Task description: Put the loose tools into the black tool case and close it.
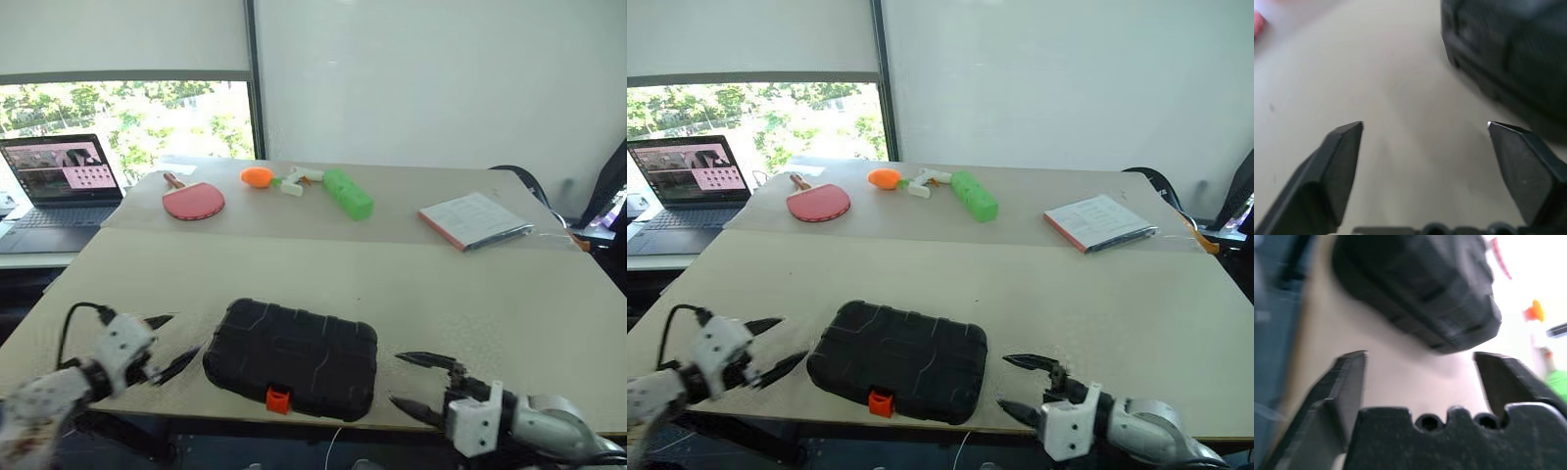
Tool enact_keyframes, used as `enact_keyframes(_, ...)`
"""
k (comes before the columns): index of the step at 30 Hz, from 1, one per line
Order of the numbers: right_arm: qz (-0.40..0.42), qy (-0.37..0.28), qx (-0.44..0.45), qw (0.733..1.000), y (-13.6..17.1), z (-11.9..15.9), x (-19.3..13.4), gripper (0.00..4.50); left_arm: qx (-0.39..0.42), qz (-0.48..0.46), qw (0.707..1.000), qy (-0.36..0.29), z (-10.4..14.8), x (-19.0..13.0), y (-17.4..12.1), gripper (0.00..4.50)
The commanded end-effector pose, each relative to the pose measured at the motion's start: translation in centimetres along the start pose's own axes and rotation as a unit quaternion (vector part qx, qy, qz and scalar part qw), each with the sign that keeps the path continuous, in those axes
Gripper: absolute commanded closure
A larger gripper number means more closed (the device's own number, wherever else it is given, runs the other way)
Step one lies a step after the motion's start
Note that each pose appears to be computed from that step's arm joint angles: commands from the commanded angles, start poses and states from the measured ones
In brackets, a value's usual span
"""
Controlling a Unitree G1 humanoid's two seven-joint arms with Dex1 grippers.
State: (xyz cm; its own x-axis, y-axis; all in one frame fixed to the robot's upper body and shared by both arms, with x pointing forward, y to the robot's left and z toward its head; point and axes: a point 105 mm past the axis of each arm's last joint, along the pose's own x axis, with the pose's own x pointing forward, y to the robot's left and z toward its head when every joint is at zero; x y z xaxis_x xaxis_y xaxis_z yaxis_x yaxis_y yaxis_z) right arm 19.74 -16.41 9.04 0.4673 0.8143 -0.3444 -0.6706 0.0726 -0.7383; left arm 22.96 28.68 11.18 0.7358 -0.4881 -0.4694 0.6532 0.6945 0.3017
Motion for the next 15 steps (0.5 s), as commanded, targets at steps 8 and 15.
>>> enact_keyframes(8, 0.133, -0.048, 0.252, 0.957, 2.1, 5.1, -0.2, 1.39, 0.002, -0.126, 0.992, -0.025, 5.3, 3.3, 4.0, 0.52)
enact_keyframes(15, 0.153, -0.065, 0.276, 0.947, 2.8, 5.9, 1.3, 3.84, 0.068, -0.256, 0.963, -0.041, 9.5, 6.1, 2.7, 2.82)
